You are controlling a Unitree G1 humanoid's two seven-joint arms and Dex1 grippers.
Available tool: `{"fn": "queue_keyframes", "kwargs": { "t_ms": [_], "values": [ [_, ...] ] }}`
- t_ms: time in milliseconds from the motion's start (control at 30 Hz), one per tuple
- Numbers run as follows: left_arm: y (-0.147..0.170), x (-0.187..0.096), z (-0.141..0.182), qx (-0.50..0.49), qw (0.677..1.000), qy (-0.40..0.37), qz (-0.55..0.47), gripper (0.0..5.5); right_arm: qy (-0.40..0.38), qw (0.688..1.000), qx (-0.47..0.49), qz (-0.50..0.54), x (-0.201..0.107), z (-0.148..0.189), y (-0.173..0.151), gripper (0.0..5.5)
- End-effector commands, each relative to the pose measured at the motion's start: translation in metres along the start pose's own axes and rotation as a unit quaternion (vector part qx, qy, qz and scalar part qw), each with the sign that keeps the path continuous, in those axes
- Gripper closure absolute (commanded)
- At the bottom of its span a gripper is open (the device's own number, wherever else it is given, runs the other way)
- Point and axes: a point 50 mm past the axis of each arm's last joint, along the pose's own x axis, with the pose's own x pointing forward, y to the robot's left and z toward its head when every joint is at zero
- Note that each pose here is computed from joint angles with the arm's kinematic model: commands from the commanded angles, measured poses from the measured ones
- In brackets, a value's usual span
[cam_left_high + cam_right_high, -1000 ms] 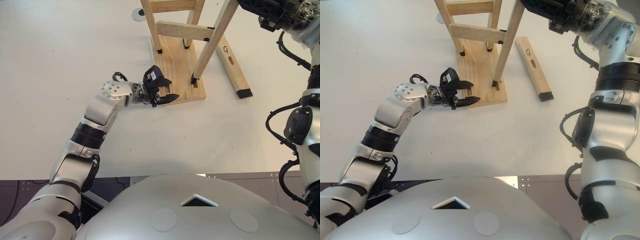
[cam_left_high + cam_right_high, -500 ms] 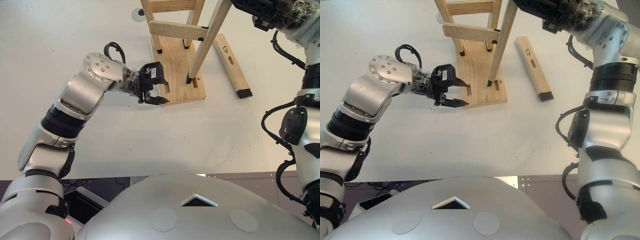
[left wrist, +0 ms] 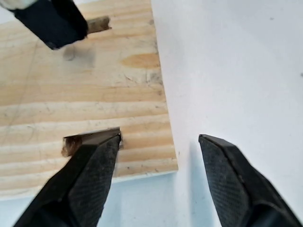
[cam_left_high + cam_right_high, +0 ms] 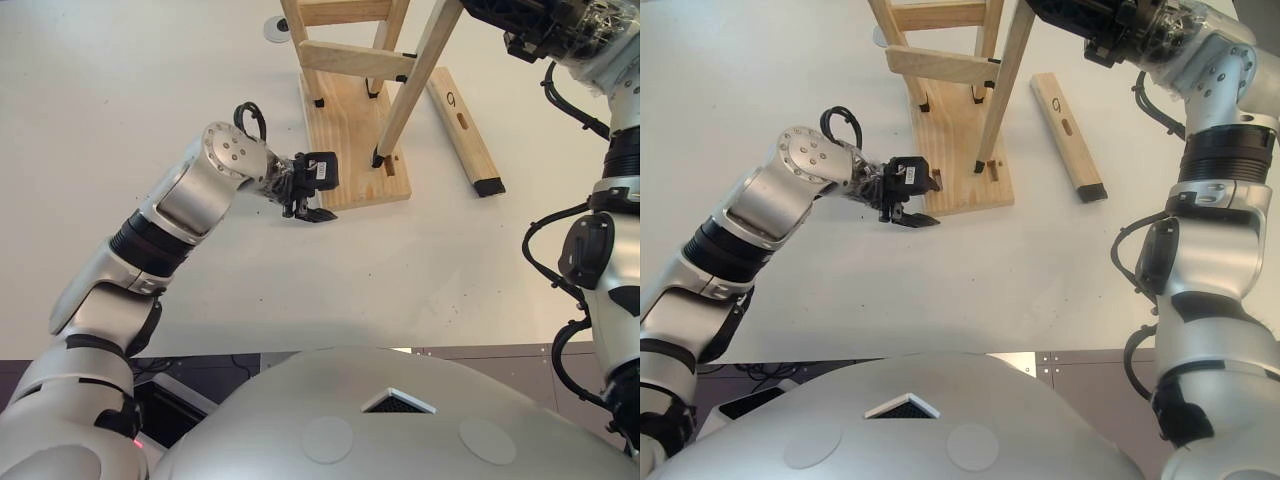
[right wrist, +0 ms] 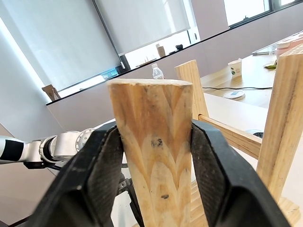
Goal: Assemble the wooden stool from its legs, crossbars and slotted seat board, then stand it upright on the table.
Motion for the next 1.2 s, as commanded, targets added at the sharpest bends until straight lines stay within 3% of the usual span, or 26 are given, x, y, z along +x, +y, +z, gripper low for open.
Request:
{"fn": "queue_keyframes", "kwargs": {
  "t_ms": [33,233,567,767,967,1200],
  "values": [
    [-0.002,0.004,-0.038,0.001,0.994,0.11,-0.018,2.47,-0.011,1.0,-0.017,0.01,0.006,0.008,0.003,3.43],
    [-0.005,-0.009,-0.051,0.004,0.992,0.119,-0.039,2.47,-0.001,1.0,-0.02,0.016,0.004,0.003,0.005,3.43],
    [-0.004,-0.004,-0.052,-0.034,0.996,0.074,-0.041,2.47,-0.015,1.0,0.016,0.02,0.011,-0.011,-0.002,3.43],
    [-0.007,-0.003,-0.053,-0.04,0.996,0.069,-0.048,2.47,0.018,1.0,0.011,-0.011,0.008,-0.025,-0.011,3.44],
    [-0.009,-0.003,-0.043,-0.042,0.997,0.047,-0.053,2.47,0.117,0.993,-0.017,-0.014,0.001,-0.035,-0.015,3.46],
    [-0.014,0.005,-0.039,-0.046,0.997,0.038,-0.05,2.47,0.253,0.963,-0.084,0.031,-0.002,-0.027,-0.007,3.46]
  ]
}}
